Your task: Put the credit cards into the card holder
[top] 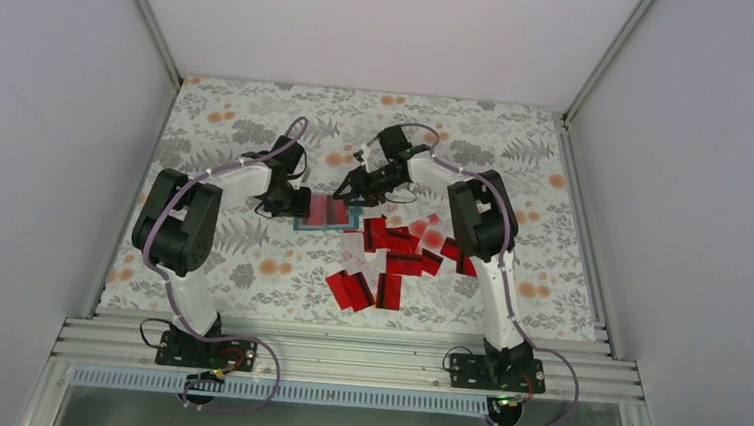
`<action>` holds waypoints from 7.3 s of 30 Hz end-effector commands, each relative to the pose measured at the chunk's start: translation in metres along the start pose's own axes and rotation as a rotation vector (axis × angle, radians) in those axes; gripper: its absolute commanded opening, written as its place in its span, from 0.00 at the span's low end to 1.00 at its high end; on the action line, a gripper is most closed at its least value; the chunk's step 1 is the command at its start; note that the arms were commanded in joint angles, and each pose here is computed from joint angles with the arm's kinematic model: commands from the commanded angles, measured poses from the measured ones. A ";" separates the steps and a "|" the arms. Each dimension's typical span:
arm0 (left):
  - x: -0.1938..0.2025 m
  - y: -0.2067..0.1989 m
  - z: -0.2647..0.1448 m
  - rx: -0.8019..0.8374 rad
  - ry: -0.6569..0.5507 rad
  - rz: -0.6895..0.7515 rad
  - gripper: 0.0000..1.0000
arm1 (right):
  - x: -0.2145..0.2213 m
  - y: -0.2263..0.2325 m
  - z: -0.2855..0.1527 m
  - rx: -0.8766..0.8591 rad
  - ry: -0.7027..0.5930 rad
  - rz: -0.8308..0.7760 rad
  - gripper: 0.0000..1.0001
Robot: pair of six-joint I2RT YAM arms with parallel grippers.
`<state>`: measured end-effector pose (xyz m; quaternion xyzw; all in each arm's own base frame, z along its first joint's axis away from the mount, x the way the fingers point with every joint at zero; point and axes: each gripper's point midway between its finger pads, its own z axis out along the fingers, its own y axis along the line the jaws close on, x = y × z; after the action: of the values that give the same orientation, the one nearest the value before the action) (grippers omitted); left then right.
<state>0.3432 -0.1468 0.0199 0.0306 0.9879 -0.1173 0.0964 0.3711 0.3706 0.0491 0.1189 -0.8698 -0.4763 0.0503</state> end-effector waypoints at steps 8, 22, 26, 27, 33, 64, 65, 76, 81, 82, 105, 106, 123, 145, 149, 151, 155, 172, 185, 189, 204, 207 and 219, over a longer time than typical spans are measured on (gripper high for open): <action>0.007 0.005 0.009 -0.021 0.032 0.009 0.41 | -0.002 0.004 -0.021 0.134 -0.052 -0.068 0.45; 0.008 0.004 0.008 -0.022 0.028 0.001 0.39 | 0.015 -0.017 -0.016 0.182 -0.025 0.000 0.44; 0.009 0.004 0.008 -0.024 0.027 -0.002 0.39 | 0.019 -0.015 -0.017 0.185 -0.024 0.022 0.44; 0.009 0.003 0.008 -0.024 0.026 -0.001 0.39 | 0.020 -0.014 -0.016 0.179 -0.020 0.024 0.45; 0.009 0.000 0.009 -0.019 0.028 0.002 0.38 | 0.026 -0.018 -0.002 0.164 0.022 0.060 0.44; 0.012 -0.008 0.010 -0.009 0.039 0.016 0.35 | 0.029 0.048 0.004 -0.145 0.068 -0.082 0.46; 0.012 -0.008 0.010 -0.010 0.038 0.017 0.35 | 0.029 0.049 0.006 -0.145 0.073 -0.088 0.46; 0.007 -0.014 0.003 0.007 0.027 0.022 0.35 | 0.023 0.060 0.017 -0.149 0.083 -0.116 0.46; -0.002 -0.025 -0.007 0.055 0.008 0.025 0.35 | 0.020 0.064 0.023 -0.155 0.089 -0.127 0.47; -0.003 -0.027 -0.008 0.061 0.003 0.026 0.35 | 0.020 0.065 0.022 -0.154 0.086 -0.128 0.47; -0.021 -0.044 0.003 0.016 0.039 0.091 0.43 | 0.027 0.029 0.006 -0.068 0.028 -0.083 0.47; -0.023 -0.046 0.002 0.021 0.037 0.095 0.43 | 0.028 0.027 0.005 -0.066 0.027 -0.078 0.46; -0.024 -0.041 -0.032 0.049 -0.019 0.001 0.47 | 0.023 0.058 -0.002 -0.132 0.044 -0.072 0.48; -0.009 0.018 -0.095 0.022 -0.162 -0.127 0.47 | 0.019 0.064 0.061 -0.178 0.171 -0.034 0.50; -0.007 0.016 -0.096 0.036 -0.172 -0.112 0.47 | 0.013 0.077 0.044 -0.150 0.130 -0.086 0.50; -0.006 0.011 -0.092 0.066 -0.161 -0.106 0.47 | 0.009 0.083 0.029 -0.113 0.097 -0.118 0.50; -0.008 0.005 -0.089 0.101 -0.156 -0.103 0.47 | 0.010 0.088 -0.017 0.042 0.003 -0.185 0.51; 0.020 -0.118 -0.080 0.376 -0.090 0.275 0.47 | 0.110 -0.016 -0.123 0.372 -0.189 -0.025 0.55; 0.040 -0.182 -0.029 0.302 0.032 0.370 0.41 | 0.144 -0.055 -0.147 0.271 -0.269 0.139 0.59; 0.034 -0.175 -0.012 0.219 0.034 0.295 0.37 | 0.135 -0.043 -0.141 0.147 -0.272 0.104 0.61; 0.032 -0.163 0.018 0.175 0.023 0.215 0.17 | 0.083 -0.045 -0.120 0.036 -0.224 0.072 0.61; 0.032 -0.159 0.025 0.150 0.030 0.218 0.12 | 0.074 -0.049 -0.113 0.042 -0.211 0.074 0.61; 0.040 -0.146 0.047 0.102 0.061 0.255 0.02 | 0.055 -0.069 -0.082 0.094 -0.156 0.088 0.61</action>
<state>0.3029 -0.3068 0.0192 0.1558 0.9677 -0.1778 0.0879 0.3437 0.2478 0.0472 0.0347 -0.8911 -0.4524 -0.0071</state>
